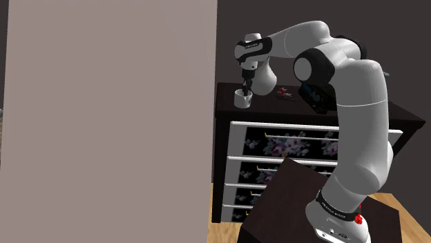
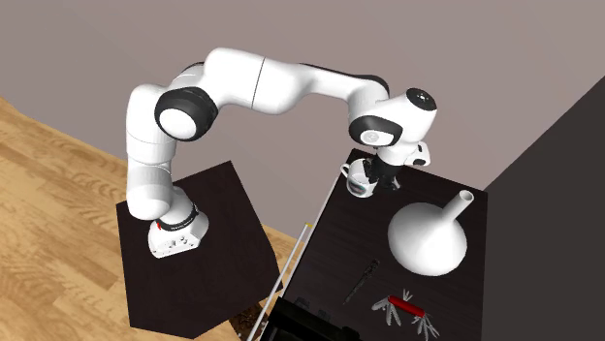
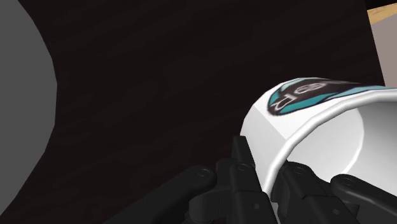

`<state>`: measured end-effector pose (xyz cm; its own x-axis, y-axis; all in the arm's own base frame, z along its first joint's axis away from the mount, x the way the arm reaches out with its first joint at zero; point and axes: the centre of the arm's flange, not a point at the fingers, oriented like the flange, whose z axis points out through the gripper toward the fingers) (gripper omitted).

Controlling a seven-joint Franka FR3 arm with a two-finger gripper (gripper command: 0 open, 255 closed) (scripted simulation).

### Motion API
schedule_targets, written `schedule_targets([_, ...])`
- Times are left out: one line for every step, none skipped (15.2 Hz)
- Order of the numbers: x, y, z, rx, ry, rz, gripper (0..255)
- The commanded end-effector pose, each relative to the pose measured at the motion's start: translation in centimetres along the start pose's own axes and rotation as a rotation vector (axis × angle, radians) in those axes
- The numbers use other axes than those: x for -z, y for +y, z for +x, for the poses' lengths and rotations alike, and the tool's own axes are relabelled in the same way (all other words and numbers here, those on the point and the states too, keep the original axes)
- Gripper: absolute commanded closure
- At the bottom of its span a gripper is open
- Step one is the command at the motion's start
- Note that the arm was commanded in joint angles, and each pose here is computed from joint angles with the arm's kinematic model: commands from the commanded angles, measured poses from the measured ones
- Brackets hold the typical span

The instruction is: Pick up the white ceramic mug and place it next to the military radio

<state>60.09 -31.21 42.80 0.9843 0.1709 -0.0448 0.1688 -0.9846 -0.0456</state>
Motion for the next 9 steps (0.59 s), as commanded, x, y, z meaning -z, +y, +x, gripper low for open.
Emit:
schedule_targets([0.5,0.0,0.0,0.0,0.0,0.0,255])
schedule_targets([1.0,0.0,-0.1,0.0,0.0,0.0,255])
schedule_targets([1.6,-0.1,-0.1,0.0,0.0,0.0,255])
schedule_targets([2.1,-0.1,-0.1,0.0,0.0,0.0,255])
schedule_targets([2.6,-0.1,-0.1,0.0,0.0,0.0,255])
schedule_targets([3.1,-0.1,-0.1,0.0,0.0,0.0,255])
schedule_targets([3.7,-0.2,-0.2,0.0,0.0,0.0,255])
schedule_targets([4.2,-0.2,-0.2,0.0,0.0,0.0,255])
schedule_targets([4.7,-0.2,-0.2,0.0,0.0,0.0,255])
